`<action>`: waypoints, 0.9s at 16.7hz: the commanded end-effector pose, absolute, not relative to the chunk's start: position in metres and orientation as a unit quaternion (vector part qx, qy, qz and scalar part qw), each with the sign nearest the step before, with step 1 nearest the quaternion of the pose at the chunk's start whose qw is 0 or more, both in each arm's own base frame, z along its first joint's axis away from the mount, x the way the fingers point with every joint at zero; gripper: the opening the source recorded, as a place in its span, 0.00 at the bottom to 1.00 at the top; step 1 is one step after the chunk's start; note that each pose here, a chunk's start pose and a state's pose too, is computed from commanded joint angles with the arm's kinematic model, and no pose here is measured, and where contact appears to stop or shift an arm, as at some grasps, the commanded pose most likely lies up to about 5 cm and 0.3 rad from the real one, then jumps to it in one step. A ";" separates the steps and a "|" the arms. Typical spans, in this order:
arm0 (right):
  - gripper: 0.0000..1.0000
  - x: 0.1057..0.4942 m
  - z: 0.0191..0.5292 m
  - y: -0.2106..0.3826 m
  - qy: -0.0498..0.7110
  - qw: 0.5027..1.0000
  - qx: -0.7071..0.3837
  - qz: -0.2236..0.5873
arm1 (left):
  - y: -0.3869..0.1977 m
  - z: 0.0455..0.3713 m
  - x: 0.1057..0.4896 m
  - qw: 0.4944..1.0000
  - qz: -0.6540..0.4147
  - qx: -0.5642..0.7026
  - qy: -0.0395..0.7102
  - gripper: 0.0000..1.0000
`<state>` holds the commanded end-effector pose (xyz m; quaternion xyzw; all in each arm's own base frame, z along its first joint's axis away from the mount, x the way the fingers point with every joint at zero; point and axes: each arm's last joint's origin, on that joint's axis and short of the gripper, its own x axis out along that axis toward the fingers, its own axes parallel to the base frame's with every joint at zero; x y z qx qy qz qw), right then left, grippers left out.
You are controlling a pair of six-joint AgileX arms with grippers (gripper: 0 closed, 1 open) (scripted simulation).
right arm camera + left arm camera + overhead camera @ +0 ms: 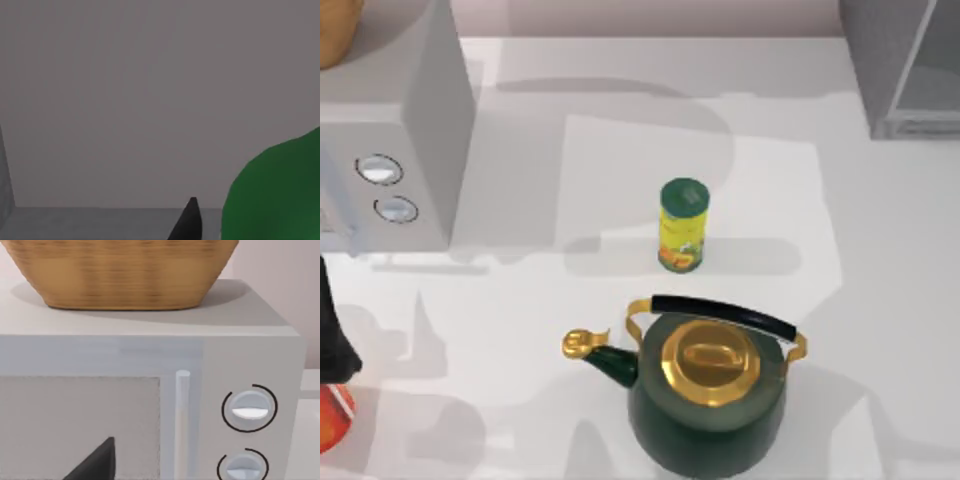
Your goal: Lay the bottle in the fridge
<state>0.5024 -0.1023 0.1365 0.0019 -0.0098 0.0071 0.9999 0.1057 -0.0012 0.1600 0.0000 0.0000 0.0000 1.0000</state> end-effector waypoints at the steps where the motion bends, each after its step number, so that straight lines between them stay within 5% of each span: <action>1: 0.08 0.502 0.137 -0.102 -0.010 1.000 0.002 0.007 | -0.001 0.160 0.106 1.000 0.000 0.000 0.000 1.00; 13: 0.98 0.502 0.137 -0.102 -0.010 1.000 0.002 0.007 | -0.001 0.160 0.106 1.000 0.000 0.000 0.000 1.00; 15: 1.00 0.502 0.137 -0.102 -0.010 1.000 0.002 0.007 | -0.001 0.160 0.106 1.000 0.000 0.000 0.000 1.00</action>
